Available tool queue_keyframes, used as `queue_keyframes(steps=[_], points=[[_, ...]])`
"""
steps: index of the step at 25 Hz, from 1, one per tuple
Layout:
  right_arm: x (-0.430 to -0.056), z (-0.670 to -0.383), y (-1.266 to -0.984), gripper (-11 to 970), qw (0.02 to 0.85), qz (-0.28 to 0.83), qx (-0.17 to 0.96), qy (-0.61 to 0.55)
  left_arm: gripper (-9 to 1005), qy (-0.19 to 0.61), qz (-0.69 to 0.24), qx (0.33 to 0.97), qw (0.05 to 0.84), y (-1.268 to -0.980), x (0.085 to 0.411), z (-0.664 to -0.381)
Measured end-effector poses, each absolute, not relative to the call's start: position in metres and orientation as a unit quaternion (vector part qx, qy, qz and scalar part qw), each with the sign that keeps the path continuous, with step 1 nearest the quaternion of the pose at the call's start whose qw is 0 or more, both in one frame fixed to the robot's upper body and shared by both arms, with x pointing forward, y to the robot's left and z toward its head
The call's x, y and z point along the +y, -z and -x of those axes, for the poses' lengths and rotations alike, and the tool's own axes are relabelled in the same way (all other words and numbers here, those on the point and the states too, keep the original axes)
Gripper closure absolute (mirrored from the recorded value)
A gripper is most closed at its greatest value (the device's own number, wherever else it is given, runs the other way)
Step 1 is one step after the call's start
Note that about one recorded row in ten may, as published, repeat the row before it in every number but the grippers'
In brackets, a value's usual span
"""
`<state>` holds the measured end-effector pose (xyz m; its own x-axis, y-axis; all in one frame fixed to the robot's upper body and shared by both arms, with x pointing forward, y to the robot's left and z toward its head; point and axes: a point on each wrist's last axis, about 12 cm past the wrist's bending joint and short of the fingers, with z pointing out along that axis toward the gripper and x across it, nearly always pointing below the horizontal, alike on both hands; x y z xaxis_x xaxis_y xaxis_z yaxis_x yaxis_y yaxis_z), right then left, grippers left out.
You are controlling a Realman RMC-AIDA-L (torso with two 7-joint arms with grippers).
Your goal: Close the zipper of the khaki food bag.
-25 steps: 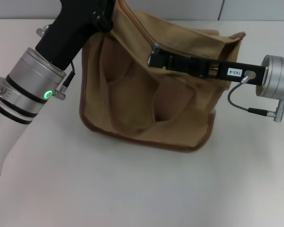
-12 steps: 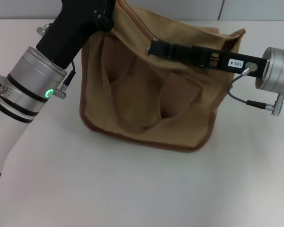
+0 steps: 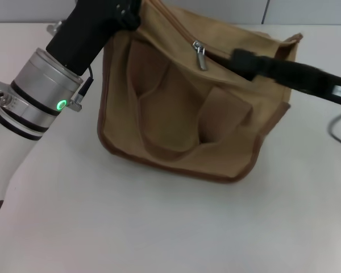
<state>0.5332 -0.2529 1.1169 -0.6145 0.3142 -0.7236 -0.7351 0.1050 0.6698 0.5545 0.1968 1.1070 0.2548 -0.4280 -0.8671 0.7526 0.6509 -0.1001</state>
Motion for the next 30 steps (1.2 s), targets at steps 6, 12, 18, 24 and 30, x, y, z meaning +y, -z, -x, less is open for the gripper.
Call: queue_keyframes(steps=[6,12,18,24,30], points=[[-0.280,-0.515,-1.120,204,0.422,0.178,0.616,-0.641,890,0.378,-0.188,0.450,0.787,-1.117,0.185,-0.558],[-0.298,-0.504,-1.127,204,0.429,0.206,0.598,-0.645,888,0.379,-0.213,0.428,0.792,-1.125,0.175,-0.558],[-0.296,-0.499,-1.121,203,0.473,0.199,0.580,-0.632,887,0.377,-0.213,0.418,0.799,-1.133,0.175,-0.556],[-0.278,-0.511,-1.117,203,0.457,0.174,0.581,-0.650,886,0.327,-0.206,0.418,0.822,-1.138,0.171,-0.541],[-0.270,-0.520,-1.115,204,0.459,0.163,0.592,-0.642,885,0.320,-0.201,0.436,0.817,-1.137,0.171,-0.538]])
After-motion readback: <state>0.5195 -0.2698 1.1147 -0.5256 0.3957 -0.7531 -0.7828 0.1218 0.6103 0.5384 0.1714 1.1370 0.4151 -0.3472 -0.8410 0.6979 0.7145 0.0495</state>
